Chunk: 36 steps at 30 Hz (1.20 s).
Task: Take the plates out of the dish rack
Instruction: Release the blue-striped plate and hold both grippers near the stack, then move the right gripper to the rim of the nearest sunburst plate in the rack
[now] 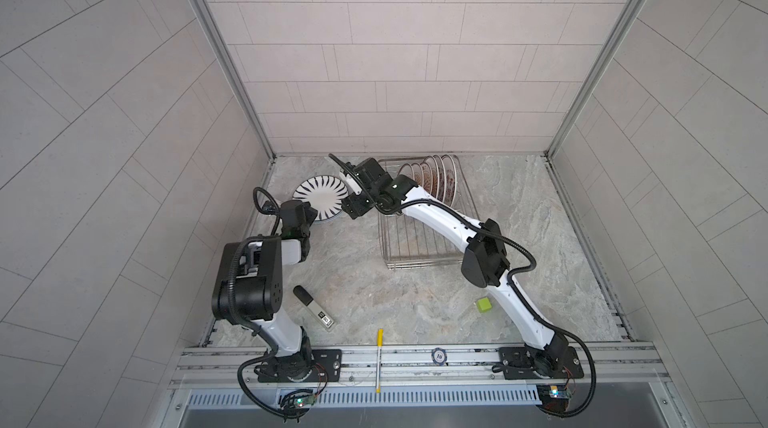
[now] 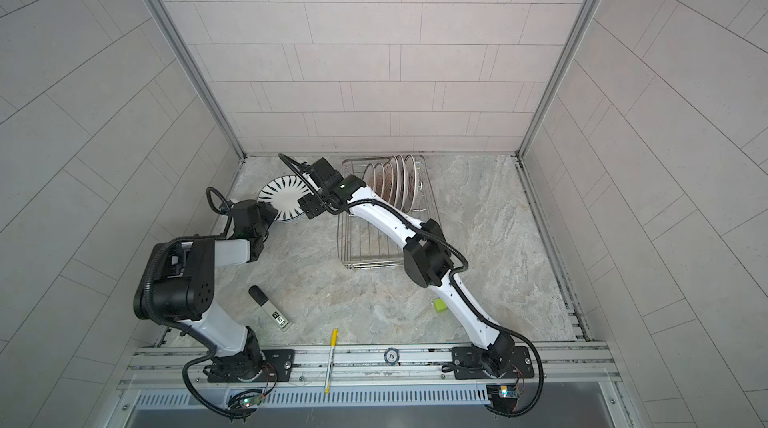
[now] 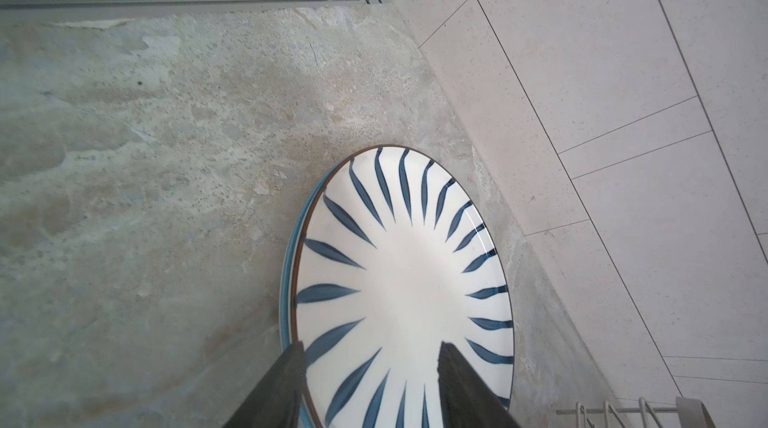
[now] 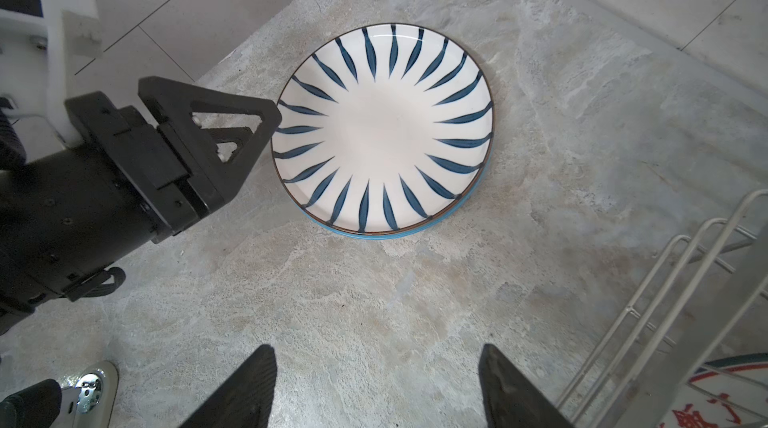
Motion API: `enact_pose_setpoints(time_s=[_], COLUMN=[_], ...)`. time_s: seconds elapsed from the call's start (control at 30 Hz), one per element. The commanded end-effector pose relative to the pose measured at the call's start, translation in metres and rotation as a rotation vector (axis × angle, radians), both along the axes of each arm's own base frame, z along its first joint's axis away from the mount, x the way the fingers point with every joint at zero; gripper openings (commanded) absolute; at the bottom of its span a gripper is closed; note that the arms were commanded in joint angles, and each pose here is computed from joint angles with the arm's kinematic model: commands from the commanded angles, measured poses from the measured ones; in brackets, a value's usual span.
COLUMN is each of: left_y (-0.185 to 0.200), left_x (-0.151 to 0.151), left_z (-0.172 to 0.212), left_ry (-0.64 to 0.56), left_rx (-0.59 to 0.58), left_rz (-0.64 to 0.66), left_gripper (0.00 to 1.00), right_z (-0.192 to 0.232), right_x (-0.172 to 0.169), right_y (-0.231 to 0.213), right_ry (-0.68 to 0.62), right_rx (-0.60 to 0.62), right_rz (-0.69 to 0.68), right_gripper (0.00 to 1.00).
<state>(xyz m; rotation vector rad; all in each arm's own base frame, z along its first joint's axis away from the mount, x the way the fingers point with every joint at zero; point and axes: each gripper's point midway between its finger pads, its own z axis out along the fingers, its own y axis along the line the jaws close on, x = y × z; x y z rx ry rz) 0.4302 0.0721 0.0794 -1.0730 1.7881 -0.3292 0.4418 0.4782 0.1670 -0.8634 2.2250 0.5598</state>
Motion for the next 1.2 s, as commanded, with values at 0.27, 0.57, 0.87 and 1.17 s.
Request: enact_pose_setpoints(time_s=[0.27,0.57,0.87,1.17], left_y=[0.004,-0.005,-0.040,-0.119], left_x=[-0.008,-0.034,-0.059,-0.070], left_z=[0.039,0.084,0.132,0.167], left_ry=[-0.073,-0.177,-0.286,-0.341], left_rx=[0.045,0.055,0.061,0.132], left_rz=[0.025,0.005,-0.102,-0.314], left_gripper=[0.71,1.00,1.00,1.00], right_z=[0.047,0.089,0.135,0.161], right_x=[-0.008,-0.027,-0.055,-0.072], right_y=[-0.004,-0.020,-0.070,-0.173], right_ry=[-0.077,-0.170,-0.286,-0.413], right_rx=[0.016,-0.003,0.034,-0.004], right_rz=[0.024,-0.029,-0.127,-0.381], right_gripper=[0.78,0.78,0.78,0.83])
